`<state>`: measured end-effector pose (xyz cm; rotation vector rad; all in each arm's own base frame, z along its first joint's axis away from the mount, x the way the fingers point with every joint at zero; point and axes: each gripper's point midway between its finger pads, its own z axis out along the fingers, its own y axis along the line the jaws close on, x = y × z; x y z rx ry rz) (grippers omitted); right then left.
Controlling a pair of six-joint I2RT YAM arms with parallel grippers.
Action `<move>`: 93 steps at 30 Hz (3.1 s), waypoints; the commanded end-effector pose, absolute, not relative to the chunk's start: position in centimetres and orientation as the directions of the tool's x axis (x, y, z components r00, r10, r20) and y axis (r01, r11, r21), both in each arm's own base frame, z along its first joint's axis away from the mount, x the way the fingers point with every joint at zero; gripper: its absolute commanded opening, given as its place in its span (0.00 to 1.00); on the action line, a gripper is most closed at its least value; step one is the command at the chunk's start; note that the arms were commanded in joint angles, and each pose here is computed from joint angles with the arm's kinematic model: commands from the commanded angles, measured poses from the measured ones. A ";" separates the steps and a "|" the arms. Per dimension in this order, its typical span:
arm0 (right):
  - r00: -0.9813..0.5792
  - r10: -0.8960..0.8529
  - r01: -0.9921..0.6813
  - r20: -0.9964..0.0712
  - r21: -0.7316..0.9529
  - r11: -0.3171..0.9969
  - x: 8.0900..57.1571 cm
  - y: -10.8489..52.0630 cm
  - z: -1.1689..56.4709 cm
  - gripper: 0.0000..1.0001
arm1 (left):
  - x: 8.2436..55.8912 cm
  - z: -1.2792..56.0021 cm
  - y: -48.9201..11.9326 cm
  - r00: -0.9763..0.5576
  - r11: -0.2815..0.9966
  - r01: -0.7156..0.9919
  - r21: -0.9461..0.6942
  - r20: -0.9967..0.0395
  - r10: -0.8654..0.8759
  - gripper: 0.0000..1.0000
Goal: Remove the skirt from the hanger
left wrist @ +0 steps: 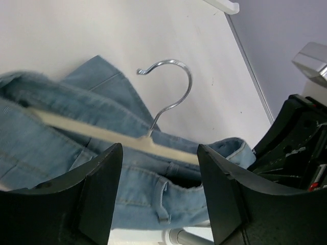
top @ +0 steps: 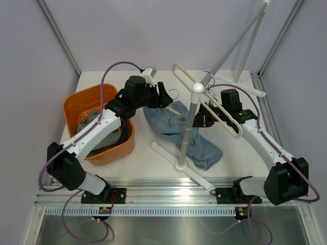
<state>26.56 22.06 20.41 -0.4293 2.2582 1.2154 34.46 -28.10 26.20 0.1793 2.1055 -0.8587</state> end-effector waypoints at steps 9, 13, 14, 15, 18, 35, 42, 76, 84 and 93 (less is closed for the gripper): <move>-0.722 -0.021 -0.646 -0.691 0.664 0.376 24.6 23.6 25.7 0.00 | 37.3 28.3 -30.0 -0.532 0.809 0.422 -0.410 -0.834 -0.145 0.60; -0.717 -0.026 -0.655 -0.696 0.661 0.365 24.1 23.5 25.9 0.00 | 37.1 27.4 -30.4 -0.528 0.819 0.445 -0.362 -0.845 -0.087 0.54; -0.716 -0.026 -0.656 -0.698 0.660 0.365 24.0 23.5 26.0 0.00 | 37.0 27.2 -30.4 -0.531 0.818 0.447 -0.361 -0.843 -0.082 0.53; -0.713 -0.027 -0.660 -0.701 0.658 0.363 24.0 23.5 26.1 0.00 | 36.6 26.6 -30.4 -0.542 0.817 0.450 -0.361 -0.837 -0.072 0.52; -0.714 -0.021 -0.657 -0.700 0.659 0.367 24.1 23.5 26.2 0.00 | 35.6 26.6 -30.5 -0.542 0.797 0.470 -0.378 -0.837 -0.077 0.50; -0.703 0.024 -0.632 -0.711 0.640 0.438 25.4 23.1 27.3 0.27 | 34.6 24.2 -30.4 -0.585 0.807 0.446 -0.388 -0.808 -0.066 0.00; -0.721 -0.002 -0.566 -0.693 0.588 0.578 25.1 21.1 24.3 0.64 | 36.5 29.8 -29.5 -0.532 0.851 0.389 -0.351 -0.840 -0.103 0.00; -0.727 0.184 -0.235 -0.661 0.492 0.838 23.0 14.4 23.1 0.07 | 36.5 34.5 -25.1 -0.450 0.835 0.456 -0.308 -0.889 -0.082 0.00; -0.742 0.116 -0.333 -0.661 0.513 0.791 21.9 15.6 22.8 0.45 | 35.8 36.1 -25.6 -0.474 0.781 0.493 -0.384 -0.871 -0.129 0.00; -0.736 0.136 -0.343 -0.664 0.537 0.771 22.2 16.2 22.7 0.00 | 34.8 38.6 -25.8 -0.452 0.748 0.525 -0.407 -0.877 -0.160 0.00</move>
